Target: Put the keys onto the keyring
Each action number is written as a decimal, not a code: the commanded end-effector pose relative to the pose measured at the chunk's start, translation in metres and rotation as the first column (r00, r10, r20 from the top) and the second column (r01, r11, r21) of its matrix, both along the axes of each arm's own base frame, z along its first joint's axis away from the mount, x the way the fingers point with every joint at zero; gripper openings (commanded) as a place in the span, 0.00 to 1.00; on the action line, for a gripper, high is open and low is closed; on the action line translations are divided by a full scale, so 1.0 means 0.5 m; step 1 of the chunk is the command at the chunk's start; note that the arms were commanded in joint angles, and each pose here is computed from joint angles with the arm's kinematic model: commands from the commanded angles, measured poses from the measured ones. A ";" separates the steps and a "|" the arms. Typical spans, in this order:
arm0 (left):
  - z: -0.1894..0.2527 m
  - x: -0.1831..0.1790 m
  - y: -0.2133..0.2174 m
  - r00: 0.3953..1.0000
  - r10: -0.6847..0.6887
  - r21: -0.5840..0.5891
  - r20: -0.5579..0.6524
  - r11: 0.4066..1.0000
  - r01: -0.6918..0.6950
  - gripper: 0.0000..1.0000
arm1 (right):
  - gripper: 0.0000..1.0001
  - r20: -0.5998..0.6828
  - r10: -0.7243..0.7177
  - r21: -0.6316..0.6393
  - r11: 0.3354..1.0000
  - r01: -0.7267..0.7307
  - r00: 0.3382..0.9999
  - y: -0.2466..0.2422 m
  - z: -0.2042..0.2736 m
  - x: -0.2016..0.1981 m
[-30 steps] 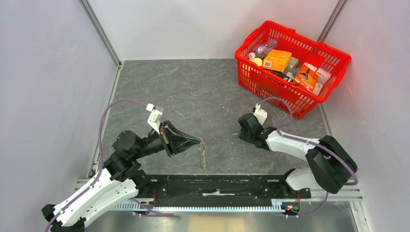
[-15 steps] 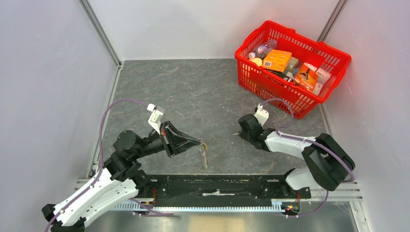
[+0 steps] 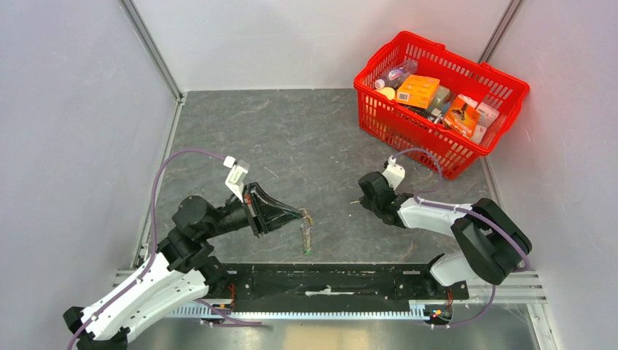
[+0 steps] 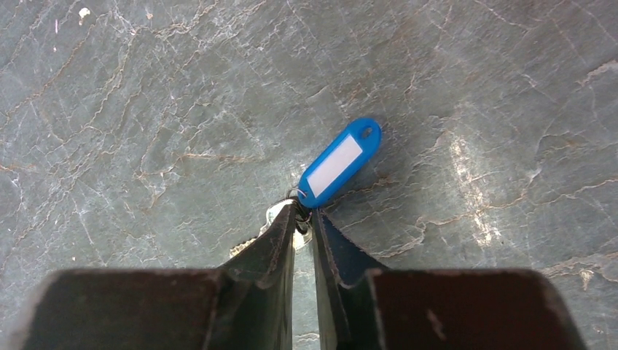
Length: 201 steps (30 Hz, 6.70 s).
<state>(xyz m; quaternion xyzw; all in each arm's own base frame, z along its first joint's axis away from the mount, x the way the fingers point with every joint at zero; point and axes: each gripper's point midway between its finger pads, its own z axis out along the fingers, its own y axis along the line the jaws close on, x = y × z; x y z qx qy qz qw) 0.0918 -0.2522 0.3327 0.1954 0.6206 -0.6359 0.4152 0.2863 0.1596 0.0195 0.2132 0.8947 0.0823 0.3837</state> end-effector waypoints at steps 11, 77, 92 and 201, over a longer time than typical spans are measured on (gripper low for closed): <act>0.030 -0.012 0.006 0.998 -0.015 -0.033 0.066 0.999 0.017 0.02 | 0.00 0.045 0.003 -0.038 0.999 -0.001 0.999 -0.023 0.047 0.001; 0.055 0.022 -0.032 0.974 -0.036 0.052 0.225 0.998 0.025 0.02 | 0.00 0.459 0.888 0.211 -0.073 -0.975 0.033 0.257 0.689 -0.371; 0.062 -0.007 -0.025 0.941 -0.093 0.058 0.327 0.995 0.079 0.02 | 0.00 0.518 0.855 0.217 -0.143 -0.966 -0.010 0.304 0.751 -0.382; 0.144 0.018 0.022 0.985 0.083 -0.450 0.148 0.893 -0.007 0.02 | 0.40 0.588 0.809 -0.004 -0.012 -1.000 -0.012 0.323 0.792 -0.357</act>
